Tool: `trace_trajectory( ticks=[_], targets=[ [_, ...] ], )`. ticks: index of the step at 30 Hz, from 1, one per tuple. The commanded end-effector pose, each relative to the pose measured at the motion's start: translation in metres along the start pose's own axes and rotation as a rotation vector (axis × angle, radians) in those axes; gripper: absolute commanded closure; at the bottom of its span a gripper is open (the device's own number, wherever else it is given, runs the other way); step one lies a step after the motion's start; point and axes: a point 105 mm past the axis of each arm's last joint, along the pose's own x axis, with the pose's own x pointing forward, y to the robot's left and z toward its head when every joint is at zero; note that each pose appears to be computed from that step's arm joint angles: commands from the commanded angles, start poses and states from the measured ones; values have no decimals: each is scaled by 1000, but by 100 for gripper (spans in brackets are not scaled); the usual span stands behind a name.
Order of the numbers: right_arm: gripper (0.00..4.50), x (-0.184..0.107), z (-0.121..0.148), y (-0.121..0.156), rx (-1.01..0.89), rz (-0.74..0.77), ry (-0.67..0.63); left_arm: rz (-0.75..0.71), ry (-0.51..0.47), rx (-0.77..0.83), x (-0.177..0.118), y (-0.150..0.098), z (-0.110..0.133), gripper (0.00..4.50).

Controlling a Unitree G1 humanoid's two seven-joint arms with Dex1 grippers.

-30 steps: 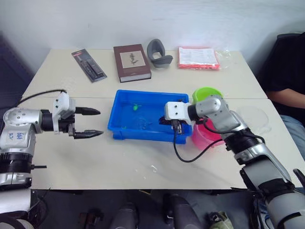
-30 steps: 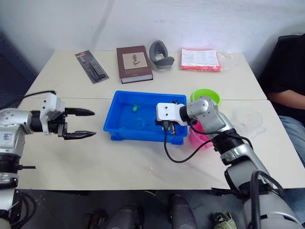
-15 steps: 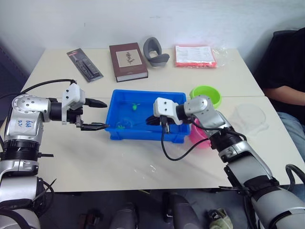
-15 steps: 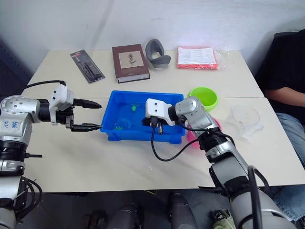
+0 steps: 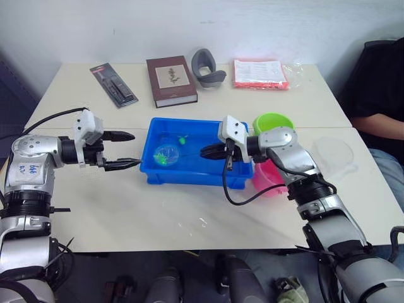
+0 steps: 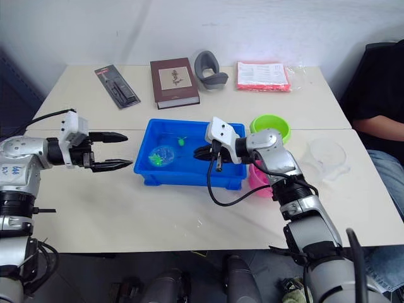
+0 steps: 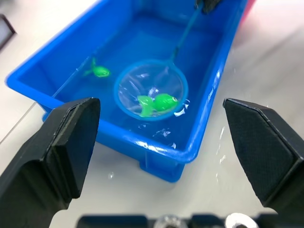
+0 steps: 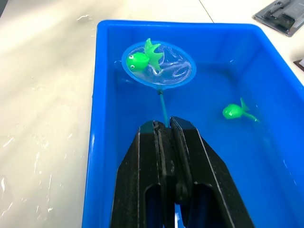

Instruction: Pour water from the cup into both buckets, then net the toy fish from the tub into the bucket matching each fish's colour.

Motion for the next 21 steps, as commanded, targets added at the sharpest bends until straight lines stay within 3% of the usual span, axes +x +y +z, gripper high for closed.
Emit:
trace_trajectory(
  ticks=[1, 12, 18, 21],
  targets=[
    [450, -25, 13, -2, -43, -51, -40, -1, -64, 10, -7, -3, 11, 3],
    [450, -100, 22, 21, -18, -332, -70, -93, -187, -6, 29, -30, 21, 3],
    [450, -140, 25, 23, -41, -606, -81, -75, -306, -16, 56, -42, 30, 3],
    [450, -174, 21, 23, -75, -776, -19, -62, -365, -57, 76, -52, 30, 3]
  ],
)
